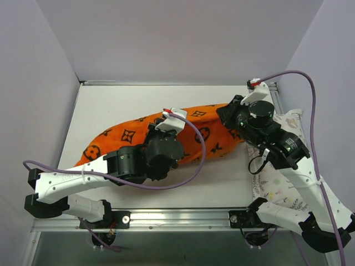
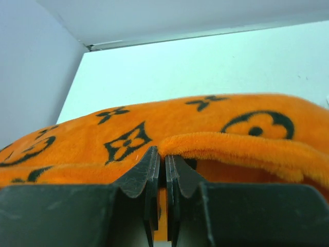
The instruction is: Remove the pillowcase from the pillow
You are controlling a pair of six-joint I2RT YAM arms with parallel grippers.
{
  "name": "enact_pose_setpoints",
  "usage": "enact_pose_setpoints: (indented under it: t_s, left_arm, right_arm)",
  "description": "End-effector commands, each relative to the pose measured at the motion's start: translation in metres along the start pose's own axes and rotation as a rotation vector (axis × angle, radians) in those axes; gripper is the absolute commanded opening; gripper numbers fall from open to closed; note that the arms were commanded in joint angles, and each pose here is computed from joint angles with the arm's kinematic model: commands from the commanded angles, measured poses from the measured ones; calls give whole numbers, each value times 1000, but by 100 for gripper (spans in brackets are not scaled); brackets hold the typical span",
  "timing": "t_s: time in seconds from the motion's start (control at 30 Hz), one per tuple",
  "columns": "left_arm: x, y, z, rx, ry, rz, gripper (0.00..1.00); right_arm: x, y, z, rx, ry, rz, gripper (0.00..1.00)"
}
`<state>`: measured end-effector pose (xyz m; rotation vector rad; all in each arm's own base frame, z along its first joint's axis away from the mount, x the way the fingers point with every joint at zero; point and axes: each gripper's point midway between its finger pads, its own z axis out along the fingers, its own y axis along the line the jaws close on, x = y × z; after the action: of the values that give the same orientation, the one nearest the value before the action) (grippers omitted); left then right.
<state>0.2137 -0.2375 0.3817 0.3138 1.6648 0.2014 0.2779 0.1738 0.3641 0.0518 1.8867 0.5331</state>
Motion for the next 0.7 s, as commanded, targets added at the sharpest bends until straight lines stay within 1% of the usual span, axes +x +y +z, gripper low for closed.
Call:
enact_pose_setpoints:
  t_s: [0.0, 0.07, 0.13, 0.17, 0.2, 0.23, 0.27, 0.3, 0.33, 0.37, 0.4, 0.43, 0.47, 0.5, 0.53, 0.57, 0.6, 0.63, 0.67]
  left_arm:
    - [-68, 57, -11, -63, -88, -192, 0]
    - [-79, 76, -5, -88, -92, -229, 0]
    - [-76, 88, 14, -101, -73, -225, 0]
    - [-79, 68, 26, 46, -62, -316, 0]
    - [-65, 97, 58, 6, -3, -344, 0]
    - [-55, 90, 80, 45, 39, -360, 0]
    - [-46, 76, 97, 141, 82, -402, 0]
    - [-30, 91, 121, 87, 124, -418, 0]
    - [-7, 81, 149, 87, 197, -404, 0]
    - [6, 75, 164, 104, 238, -412, 0]
    - [14, 65, 178, 147, 272, -426, 0]
    - [48, 63, 209, 121, 360, -424, 0]
    - [61, 58, 222, 123, 397, -447, 0]
    - [89, 45, 242, 135, 468, -445, 0]
    - [101, 47, 252, 116, 492, -456, 0]
    - [117, 39, 265, 109, 516, -462, 0]
    - [123, 36, 271, 108, 519, -462, 0]
    - [129, 34, 275, 106, 524, -463, 0]
    - [130, 33, 279, 106, 519, -468, 0]
  right_arm:
    - [-45, 32, -27, -132, -104, -13, 0]
    - [-49, 36, -25, -134, -100, -27, 0]
    - [-36, 38, -2, -113, -43, -46, 0]
    - [-33, 39, 6, -114, -23, -42, 0]
    - [-19, 42, 24, -111, 29, -46, 0]
    - [-10, 46, 34, -129, 64, -44, 0]
    - [-3, 44, 46, -120, 94, -35, 0]
    - [17, 40, 68, -93, 155, -25, 0]
    - [28, 43, 79, -118, 195, -12, 0]
    - [37, 38, 93, -108, 226, 12, 0]
    - [56, 21, 120, -59, 287, 46, 0]
    - [65, 16, 134, -50, 319, 68, 0]
    - [77, 10, 146, -38, 357, 76, 0]
    - [96, 0, 168, -5, 404, 68, 0]
    - [105, -3, 176, 9, 424, 60, 0]
    - [123, -10, 190, 27, 468, 55, 0]
    - [128, -11, 196, 28, 482, 57, 0]
    - [123, -8, 203, 20, 472, 57, 0]
    - [123, -8, 207, 15, 478, 59, 6]
